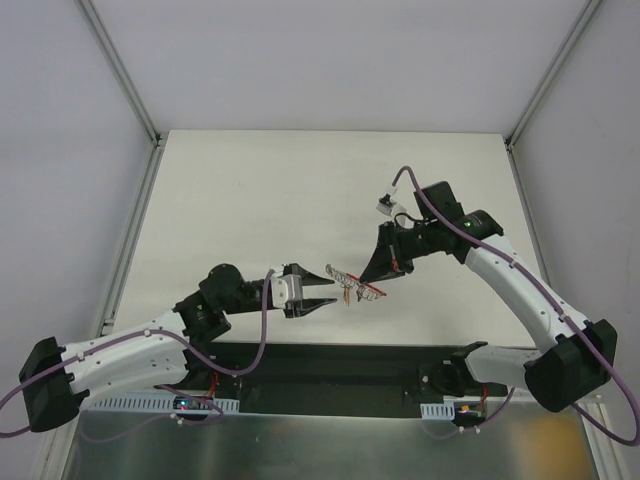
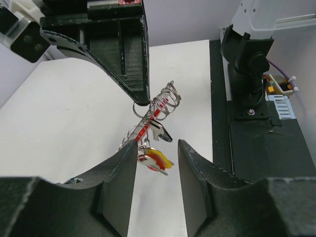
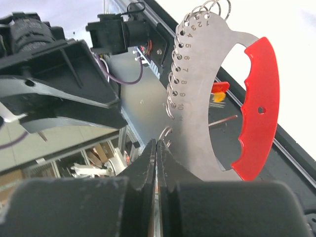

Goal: Remove the keys from the keyring
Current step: Adjust the key on the keyring.

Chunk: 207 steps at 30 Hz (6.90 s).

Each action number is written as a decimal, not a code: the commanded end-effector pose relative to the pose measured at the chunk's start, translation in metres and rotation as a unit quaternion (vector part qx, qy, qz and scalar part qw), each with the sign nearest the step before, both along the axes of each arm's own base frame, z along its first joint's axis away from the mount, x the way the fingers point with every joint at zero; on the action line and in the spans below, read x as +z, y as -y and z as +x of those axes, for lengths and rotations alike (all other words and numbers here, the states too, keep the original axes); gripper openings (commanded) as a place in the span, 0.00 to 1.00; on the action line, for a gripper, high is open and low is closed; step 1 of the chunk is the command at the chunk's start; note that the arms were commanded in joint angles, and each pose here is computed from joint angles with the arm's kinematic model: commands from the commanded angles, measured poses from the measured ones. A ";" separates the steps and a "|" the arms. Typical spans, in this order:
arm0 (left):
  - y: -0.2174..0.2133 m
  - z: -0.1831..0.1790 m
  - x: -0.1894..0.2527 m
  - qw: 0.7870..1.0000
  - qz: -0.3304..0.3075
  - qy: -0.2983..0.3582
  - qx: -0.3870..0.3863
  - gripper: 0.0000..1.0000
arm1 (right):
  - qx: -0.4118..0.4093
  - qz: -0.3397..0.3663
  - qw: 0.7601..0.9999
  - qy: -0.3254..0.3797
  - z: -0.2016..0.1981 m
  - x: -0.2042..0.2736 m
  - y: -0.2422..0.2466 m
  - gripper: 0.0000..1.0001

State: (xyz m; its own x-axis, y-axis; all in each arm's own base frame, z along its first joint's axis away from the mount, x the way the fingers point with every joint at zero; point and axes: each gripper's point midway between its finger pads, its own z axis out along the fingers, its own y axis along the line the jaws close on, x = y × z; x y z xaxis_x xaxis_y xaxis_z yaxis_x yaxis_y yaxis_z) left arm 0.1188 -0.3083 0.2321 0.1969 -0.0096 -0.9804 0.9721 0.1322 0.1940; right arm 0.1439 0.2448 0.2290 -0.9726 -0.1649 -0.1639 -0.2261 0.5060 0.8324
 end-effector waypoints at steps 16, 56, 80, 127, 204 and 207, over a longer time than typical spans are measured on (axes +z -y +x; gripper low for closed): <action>-0.014 -0.006 0.077 0.980 0.004 -0.164 -0.111 0.42 | 0.227 0.106 0.948 0.196 -0.048 0.066 -0.023 0.01; 0.018 -0.030 0.069 0.926 0.064 -0.267 -0.259 0.23 | 0.265 0.142 0.924 0.235 -0.054 0.074 -0.032 0.01; 0.023 0.025 0.080 0.937 -0.047 -0.329 -0.110 0.00 | -0.029 0.105 0.831 0.545 0.025 0.122 -0.004 0.59; -0.007 0.057 0.112 0.899 -0.220 -0.376 -0.050 0.00 | -0.020 0.096 0.798 0.594 0.022 0.069 -0.039 0.01; -0.004 0.023 0.083 0.951 -0.104 -0.250 -0.152 0.00 | -0.093 0.079 0.779 0.615 0.037 0.121 -0.020 0.33; -0.005 0.021 0.079 0.953 -0.092 -0.245 -0.155 0.00 | -0.109 0.074 0.784 0.607 0.039 0.121 -0.018 0.32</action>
State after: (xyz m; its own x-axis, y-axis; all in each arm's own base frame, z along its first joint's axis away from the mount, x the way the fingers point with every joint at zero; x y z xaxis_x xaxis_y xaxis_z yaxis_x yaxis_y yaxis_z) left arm 0.1622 -0.3085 0.2962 -0.4335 -0.2013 -0.8784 0.9012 -0.0988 -0.4221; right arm 0.1661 0.2734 0.3035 -0.1343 -0.0370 -0.9903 -0.8757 0.4722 0.1011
